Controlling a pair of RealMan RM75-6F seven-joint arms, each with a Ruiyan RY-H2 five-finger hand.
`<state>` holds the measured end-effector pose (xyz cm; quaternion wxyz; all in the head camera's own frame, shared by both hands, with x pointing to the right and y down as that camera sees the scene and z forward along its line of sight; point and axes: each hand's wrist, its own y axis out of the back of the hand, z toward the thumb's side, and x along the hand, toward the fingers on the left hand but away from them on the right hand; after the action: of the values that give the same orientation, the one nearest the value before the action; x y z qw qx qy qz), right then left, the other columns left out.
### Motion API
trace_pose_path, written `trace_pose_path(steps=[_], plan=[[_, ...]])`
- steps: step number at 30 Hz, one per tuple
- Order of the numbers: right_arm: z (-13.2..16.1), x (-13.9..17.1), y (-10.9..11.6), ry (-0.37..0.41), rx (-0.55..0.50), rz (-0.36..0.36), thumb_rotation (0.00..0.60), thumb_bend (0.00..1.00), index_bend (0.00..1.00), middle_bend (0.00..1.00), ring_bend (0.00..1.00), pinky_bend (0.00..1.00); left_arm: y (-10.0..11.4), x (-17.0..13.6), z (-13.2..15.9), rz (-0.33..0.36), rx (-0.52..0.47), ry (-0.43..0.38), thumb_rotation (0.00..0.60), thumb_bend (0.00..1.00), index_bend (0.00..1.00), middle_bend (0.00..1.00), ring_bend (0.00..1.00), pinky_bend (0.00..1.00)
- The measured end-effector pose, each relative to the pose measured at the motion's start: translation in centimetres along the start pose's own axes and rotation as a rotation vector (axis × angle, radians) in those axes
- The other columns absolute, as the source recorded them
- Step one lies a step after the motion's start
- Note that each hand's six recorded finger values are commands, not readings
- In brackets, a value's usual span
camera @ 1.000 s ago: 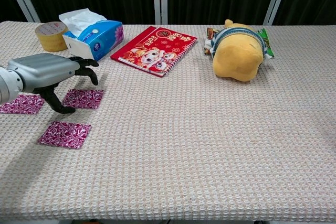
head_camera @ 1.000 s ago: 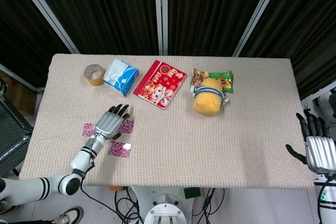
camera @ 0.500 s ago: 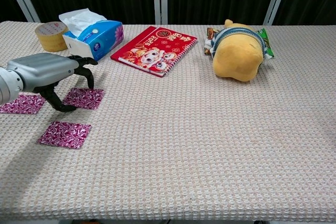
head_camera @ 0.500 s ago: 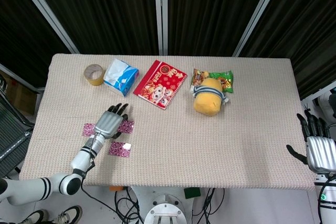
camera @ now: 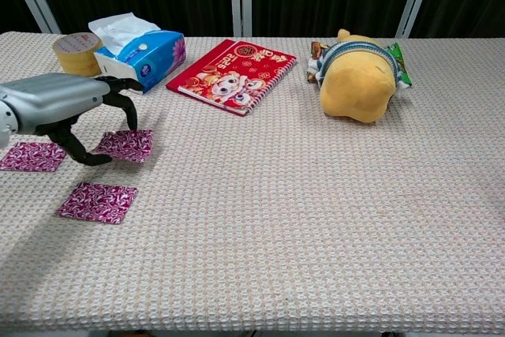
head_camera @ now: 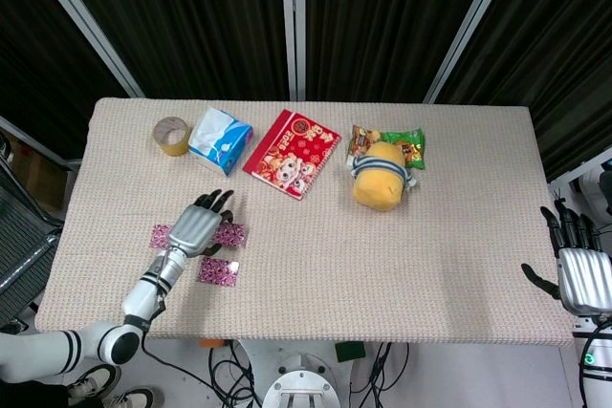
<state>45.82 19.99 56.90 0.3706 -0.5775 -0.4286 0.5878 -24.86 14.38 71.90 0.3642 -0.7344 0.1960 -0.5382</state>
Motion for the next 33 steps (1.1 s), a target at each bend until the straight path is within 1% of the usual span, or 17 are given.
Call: trace_pose_path(steps=[3, 6, 10, 14, 22, 28, 33], plan=[[0.1, 0.0, -0.1, 0.002, 0.000, 0.004, 0.600, 0.47, 0.00, 0.00, 0.00, 0.00, 0.5, -1.7, -0.3, 0.011, -0.003, -0.010, 0.600, 0.25, 0.38, 0.03, 0.00, 0.14], [0.1, 0.0, -0.3, 0.006, 0.000, 0.007, 0.600, 0.47, 0.00, 0.00, 0.00, 0.00, 0.4, -3.8, -0.8, 0.009, 0.009, -0.016, 0.600, 0.25, 0.38, 0.03, 0.00, 0.14], [0.4, 0.0, -0.2, 0.013, -0.002, 0.003, 0.600, 0.47, 0.00, 0.00, 0.00, 0.00, -0.8, -6.5, -1.6, -0.016, 0.021, -0.003, 0.600, 0.25, 0.38, 0.03, 0.00, 0.14], [0.6, 0.0, 0.0, 0.020, -0.001, -0.003, 0.600, 0.47, 0.00, 0.00, 0.00, 0.00, -1.9, -7.8, -1.6, -0.033, 0.026, 0.001, 0.600, 0.25, 0.38, 0.03, 0.00, 0.14], [0.9, 0.2, 0.1, 0.026, -0.002, -0.006, 0.600, 0.47, 0.00, 0.00, 0.00, 0.00, -2.5, -8.4, -0.8, -0.018, 0.009, -0.017, 0.600, 0.25, 0.38, 0.04, 0.00, 0.14], [0.7, 0.3, 0.0, 0.022, -0.007, -0.001, 0.600, 0.47, 0.00, 0.00, 0.00, 0.00, -3.0, -7.9, -0.1, -0.047, -0.035, -0.017, 0.600, 0.25, 0.38, 0.04, 0.00, 0.14], [0.3, 0.4, -0.2, 0.015, -0.009, 0.004, 0.600, 0.47, 0.00, 0.00, 0.00, 0.00, -3.0, -7.3, 0.9, -0.044, -0.028, -0.031, 0.600, 0.25, 0.38, 0.04, 0.00, 0.14]])
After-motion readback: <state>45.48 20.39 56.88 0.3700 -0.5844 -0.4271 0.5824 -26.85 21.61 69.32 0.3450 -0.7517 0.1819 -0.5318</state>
